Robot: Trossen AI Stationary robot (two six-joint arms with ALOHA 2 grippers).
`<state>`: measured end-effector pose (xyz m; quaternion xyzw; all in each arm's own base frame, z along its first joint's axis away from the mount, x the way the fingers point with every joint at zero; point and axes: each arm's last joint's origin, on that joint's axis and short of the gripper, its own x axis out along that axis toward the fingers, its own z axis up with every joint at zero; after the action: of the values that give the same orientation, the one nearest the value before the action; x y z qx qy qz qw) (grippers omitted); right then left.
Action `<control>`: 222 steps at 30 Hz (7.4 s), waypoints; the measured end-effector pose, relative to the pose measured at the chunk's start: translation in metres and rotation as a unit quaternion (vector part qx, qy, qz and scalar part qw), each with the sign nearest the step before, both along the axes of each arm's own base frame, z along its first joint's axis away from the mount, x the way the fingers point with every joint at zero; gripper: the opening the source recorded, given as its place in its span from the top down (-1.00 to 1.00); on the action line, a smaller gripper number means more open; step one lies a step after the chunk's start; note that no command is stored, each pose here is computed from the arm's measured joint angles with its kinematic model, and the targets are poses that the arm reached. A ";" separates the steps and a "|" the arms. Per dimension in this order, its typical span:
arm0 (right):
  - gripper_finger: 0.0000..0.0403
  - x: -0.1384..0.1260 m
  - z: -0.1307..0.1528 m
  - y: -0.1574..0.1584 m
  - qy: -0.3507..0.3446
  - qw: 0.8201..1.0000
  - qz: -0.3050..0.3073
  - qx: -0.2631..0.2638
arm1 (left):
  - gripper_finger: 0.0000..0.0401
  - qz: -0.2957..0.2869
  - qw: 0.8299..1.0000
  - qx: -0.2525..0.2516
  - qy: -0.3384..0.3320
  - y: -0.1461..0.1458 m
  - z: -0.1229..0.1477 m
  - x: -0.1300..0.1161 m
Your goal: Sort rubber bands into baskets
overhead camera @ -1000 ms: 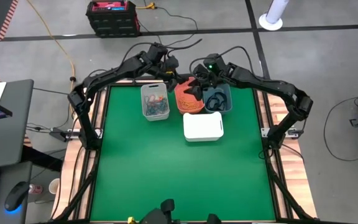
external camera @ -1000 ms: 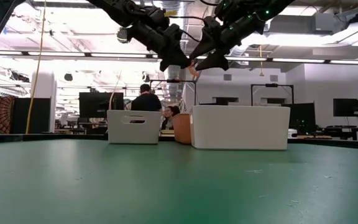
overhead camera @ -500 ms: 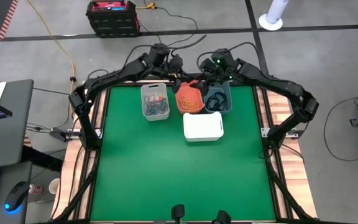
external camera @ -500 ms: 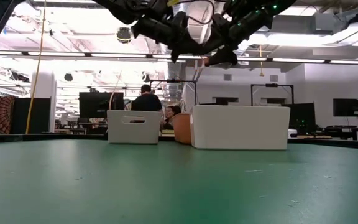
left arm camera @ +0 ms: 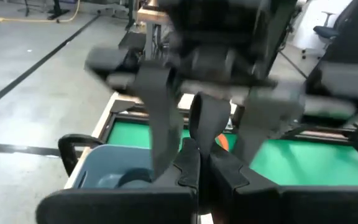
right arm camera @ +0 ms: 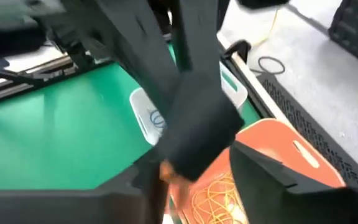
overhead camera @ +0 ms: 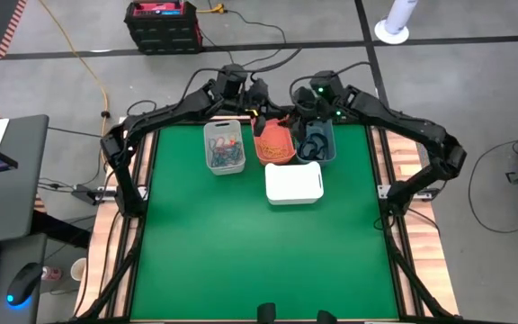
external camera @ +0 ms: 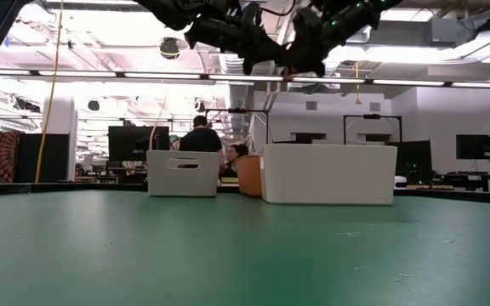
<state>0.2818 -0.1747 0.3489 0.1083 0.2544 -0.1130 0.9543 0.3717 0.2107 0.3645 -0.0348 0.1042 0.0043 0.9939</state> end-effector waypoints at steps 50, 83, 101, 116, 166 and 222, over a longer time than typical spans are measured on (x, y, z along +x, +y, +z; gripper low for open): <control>0.70 -0.056 -0.020 0.052 0.278 0.956 0.019 0.095 | 0.98 -0.016 0.960 -0.144 0.239 -0.109 -0.101 0.052; 0.70 -0.100 -0.011 0.026 0.283 0.950 -0.050 0.124 | 0.98 0.206 0.978 0.036 0.022 -0.080 -0.082 0.064; 0.70 -0.090 0.003 0.055 0.212 0.958 -0.016 0.191 | 0.98 0.164 0.986 0.010 -0.014 -0.032 -0.134 0.082; 0.70 -0.089 0.008 0.059 0.188 0.962 -0.028 0.197 | 0.98 0.155 0.987 0.029 -0.042 -0.020 -0.154 0.099; 0.70 -0.025 -0.069 0.073 0.130 0.985 0.000 0.115 | 0.26 0.053 0.952 0.002 0.303 0.022 -0.088 0.021; -0.34 0.022 -0.051 0.090 0.124 0.982 -0.019 0.138 | 0.51 0.165 0.917 0.007 0.363 0.039 -0.176 -0.104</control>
<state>0.3038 -0.0844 0.2976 0.2289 0.3819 -0.1080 0.8889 0.2674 0.2498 0.1882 -0.0408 0.4503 0.1810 0.8734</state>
